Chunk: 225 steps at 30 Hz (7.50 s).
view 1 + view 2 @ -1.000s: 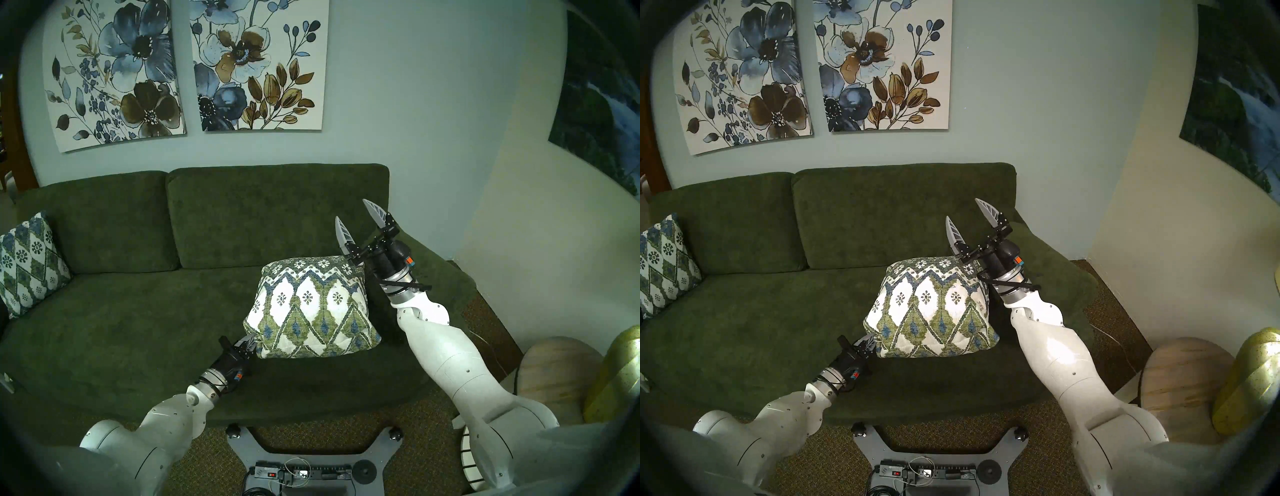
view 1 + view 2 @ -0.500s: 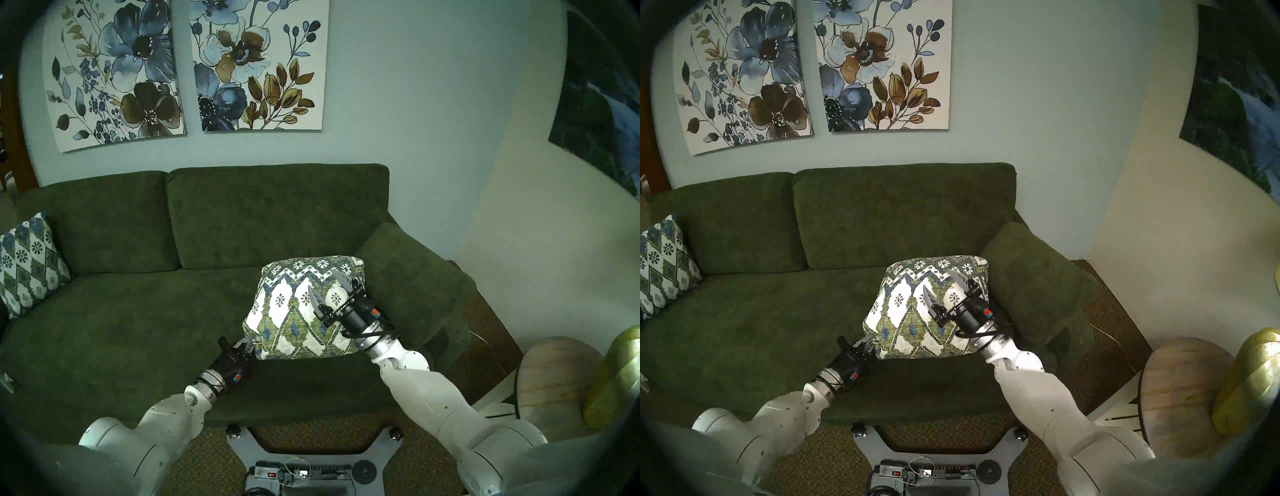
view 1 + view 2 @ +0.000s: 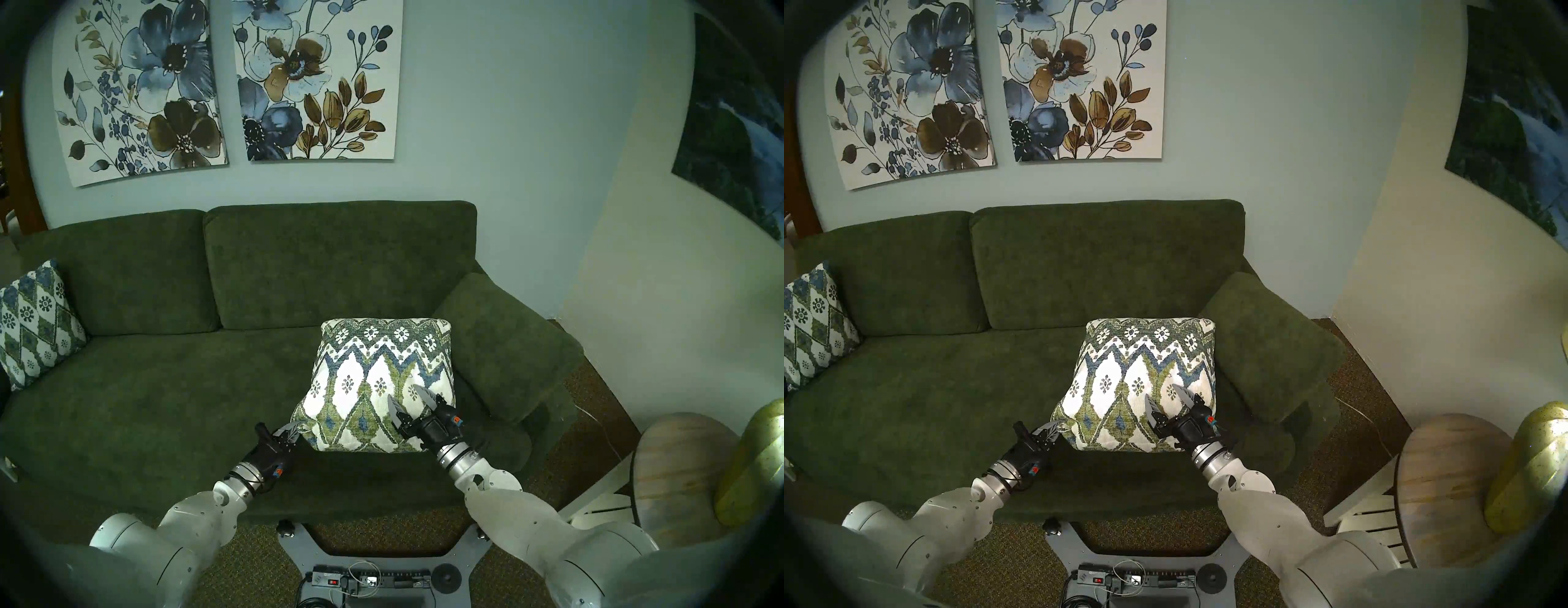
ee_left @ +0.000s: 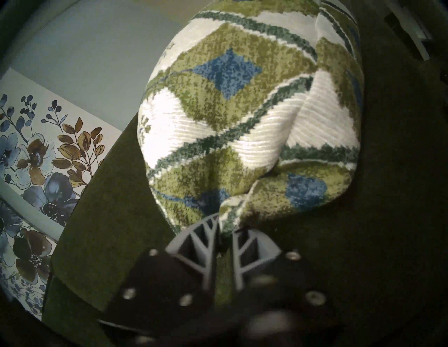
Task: Fluff a cushion
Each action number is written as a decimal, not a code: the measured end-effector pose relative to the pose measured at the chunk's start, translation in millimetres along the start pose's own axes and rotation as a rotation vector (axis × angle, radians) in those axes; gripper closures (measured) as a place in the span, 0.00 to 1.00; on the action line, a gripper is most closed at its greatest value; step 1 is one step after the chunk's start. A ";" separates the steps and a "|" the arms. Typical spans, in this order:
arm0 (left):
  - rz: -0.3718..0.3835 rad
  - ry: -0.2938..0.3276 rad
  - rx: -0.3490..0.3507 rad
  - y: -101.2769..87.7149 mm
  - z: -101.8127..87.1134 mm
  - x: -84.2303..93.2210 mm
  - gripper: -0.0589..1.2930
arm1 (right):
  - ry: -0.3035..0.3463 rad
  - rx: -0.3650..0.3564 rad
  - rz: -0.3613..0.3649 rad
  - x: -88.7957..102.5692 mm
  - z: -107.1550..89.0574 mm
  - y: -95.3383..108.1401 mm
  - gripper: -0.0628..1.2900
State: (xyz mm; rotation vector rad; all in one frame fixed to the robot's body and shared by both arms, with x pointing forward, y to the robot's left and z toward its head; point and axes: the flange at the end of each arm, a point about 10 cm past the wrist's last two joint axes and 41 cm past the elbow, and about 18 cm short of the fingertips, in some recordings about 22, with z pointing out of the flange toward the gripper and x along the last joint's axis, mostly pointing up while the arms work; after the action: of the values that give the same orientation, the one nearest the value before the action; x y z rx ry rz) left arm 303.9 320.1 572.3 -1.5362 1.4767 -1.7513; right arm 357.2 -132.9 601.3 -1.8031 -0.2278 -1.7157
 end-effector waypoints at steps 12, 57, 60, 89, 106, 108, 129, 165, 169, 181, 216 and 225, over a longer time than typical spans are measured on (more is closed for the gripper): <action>-0.014 0.075 0.008 1.1 -9.5 6.6 0.08 | -0.003 -0.055 0.047 -7.1 8.6 -5.9 0.04; 0.222 0.264 0.223 -145.6 35.3 -1.9 0.06 | -0.020 -0.081 0.046 -17.0 20.3 -19.4 0.04; 0.219 0.335 0.225 -145.9 55.7 20.1 0.06 | -0.022 -0.081 0.041 -17.9 19.1 -19.3 0.04; 0.178 0.187 0.090 -64.3 74.3 34.8 0.06 | 0.060 0.024 -0.042 -21.9 10.3 -43.2 0.04; 0.100 0.069 0.085 -29.6 79.6 41.0 0.09 | 0.134 0.124 -0.051 -14.0 17.6 -65.3 0.04; 0.089 0.059 0.091 -26.4 80.1 42.7 0.11 | 0.146 0.136 -0.056 -9.9 20.9 -65.5 0.04; -0.015 0.002 0.126 16.9 87.6 77.0 0.15 | 0.464 0.317 -0.157 106.8 116.6 -85.8 0.04; -0.127 -0.029 0.092 57.9 6.1 54.2 0.18 | 0.073 -0.075 0.019 2.1 23.7 -4.6 0.04; -0.123 0.003 0.112 50.5 6.9 53.2 0.18 | 0.075 -0.094 0.029 1.8 25.2 -4.3 0.04; -0.062 0.136 0.165 18.0 31.0 60.3 0.08 | 0.090 -0.128 0.036 4.4 31.0 -3.8 0.04; 0.427 0.290 0.462 -186.8 51.9 22.1 0.03 | 0.079 -0.153 0.049 -1.2 45.8 -21.6 0.04; 0.519 0.393 0.565 -239.3 67.4 49.5 0.03 | 0.063 -0.150 0.041 -2.5 48.6 -23.9 0.04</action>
State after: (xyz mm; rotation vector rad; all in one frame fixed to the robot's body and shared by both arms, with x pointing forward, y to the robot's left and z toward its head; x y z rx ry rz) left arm 427.7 339.6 792.6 -0.4947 1.2271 -1.9581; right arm 384.9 -87.0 608.9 -1.8427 -0.0358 -1.7993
